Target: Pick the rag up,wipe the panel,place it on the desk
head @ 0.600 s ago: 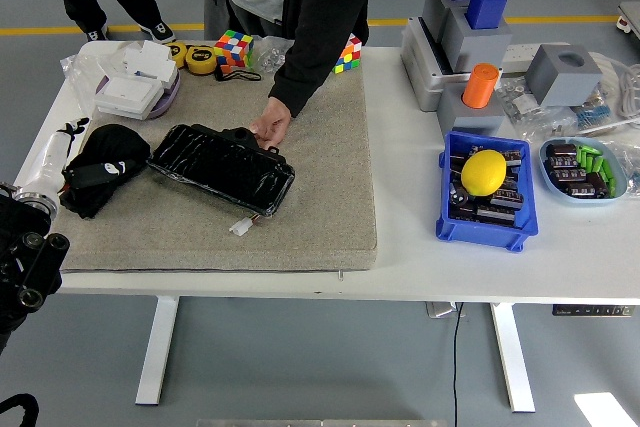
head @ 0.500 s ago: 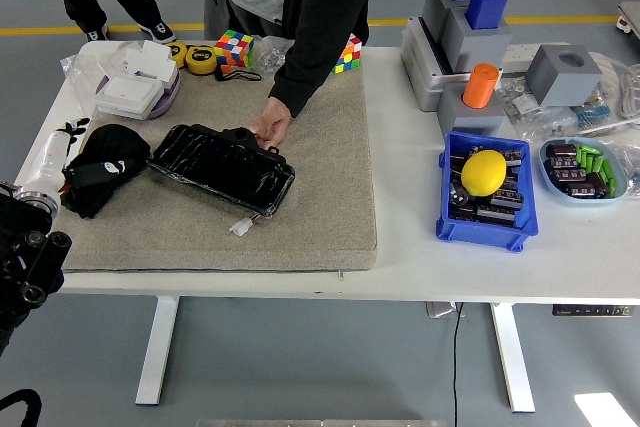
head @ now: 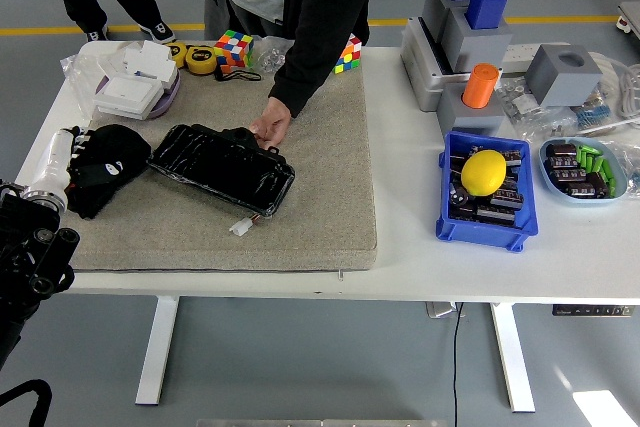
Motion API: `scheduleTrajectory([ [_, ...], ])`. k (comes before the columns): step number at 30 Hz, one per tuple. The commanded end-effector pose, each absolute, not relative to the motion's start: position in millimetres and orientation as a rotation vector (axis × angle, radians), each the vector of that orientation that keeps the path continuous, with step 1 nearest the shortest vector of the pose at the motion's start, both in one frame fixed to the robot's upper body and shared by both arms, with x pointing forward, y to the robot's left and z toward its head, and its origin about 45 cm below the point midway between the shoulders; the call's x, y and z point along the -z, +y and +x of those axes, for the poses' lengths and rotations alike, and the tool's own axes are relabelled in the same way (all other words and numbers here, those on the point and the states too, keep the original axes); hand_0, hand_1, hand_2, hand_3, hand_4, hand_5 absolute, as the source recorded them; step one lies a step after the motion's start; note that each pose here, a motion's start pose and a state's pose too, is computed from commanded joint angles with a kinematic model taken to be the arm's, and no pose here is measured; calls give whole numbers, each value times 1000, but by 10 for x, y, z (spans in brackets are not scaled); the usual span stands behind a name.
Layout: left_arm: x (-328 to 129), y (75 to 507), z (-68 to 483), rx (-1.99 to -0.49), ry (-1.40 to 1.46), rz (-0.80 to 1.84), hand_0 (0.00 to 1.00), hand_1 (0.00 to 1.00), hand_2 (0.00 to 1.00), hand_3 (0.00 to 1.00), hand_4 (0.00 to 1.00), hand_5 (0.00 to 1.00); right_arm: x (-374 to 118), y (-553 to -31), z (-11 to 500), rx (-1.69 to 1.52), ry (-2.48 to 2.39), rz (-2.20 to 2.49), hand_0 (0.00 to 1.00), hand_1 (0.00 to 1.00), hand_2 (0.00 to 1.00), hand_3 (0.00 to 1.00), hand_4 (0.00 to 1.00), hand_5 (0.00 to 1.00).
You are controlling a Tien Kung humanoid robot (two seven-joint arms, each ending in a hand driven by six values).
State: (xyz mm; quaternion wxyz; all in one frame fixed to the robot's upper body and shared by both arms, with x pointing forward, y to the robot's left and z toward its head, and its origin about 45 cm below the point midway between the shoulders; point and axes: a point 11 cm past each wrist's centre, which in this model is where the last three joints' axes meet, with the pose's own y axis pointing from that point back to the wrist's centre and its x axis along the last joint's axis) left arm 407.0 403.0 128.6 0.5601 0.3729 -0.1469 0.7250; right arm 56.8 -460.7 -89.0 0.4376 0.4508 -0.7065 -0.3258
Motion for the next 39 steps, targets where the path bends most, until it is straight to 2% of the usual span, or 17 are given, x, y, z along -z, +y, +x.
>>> scheduleTrajectory([
  [1,-1282,4025,4073,-1706,-346,877,413,467,518,577,714,22,890,-4607,571,810,-1756,1121,557,566,496,522,896,367],
  [2,-1274,4020,4075,-1703,-344,876,338,360,430,555,639,2,891,-4606,570,811,-1757,1121,557,566,495,522,896,367],
  [7,-1262,4018,4076,-1691,-353,889,338,360,430,555,639,2,891,-4605,569,812,-1760,1119,557,566,495,522,896,367],
  [8,-1270,4018,4078,-1690,-362,889,275,293,358,554,609,2,891,-4605,567,812,-1760,1119,557,566,495,522,896,367],
  [16,-1545,4047,4116,-1744,-497,800,266,281,338,545,605,2,891,-4605,564,809,-1759,1119,557,566,495,522,896,367],
  [22,-1714,3853,4170,-1720,-558,704,261,268,327,544,608,2,891,-4602,567,809,-1760,1121,558,566,495,521,895,367],
  [28,-1677,3554,4210,-1646,-571,669,261,265,322,546,598,2,895,-4595,567,810,-1758,1123,558,566,495,522,895,367],
  [39,-1541,3369,4261,-1595,-557,694,261,263,324,551,602,2,892,-4605,557,809,-1755,1121,558,566,495,521,893,368],
])
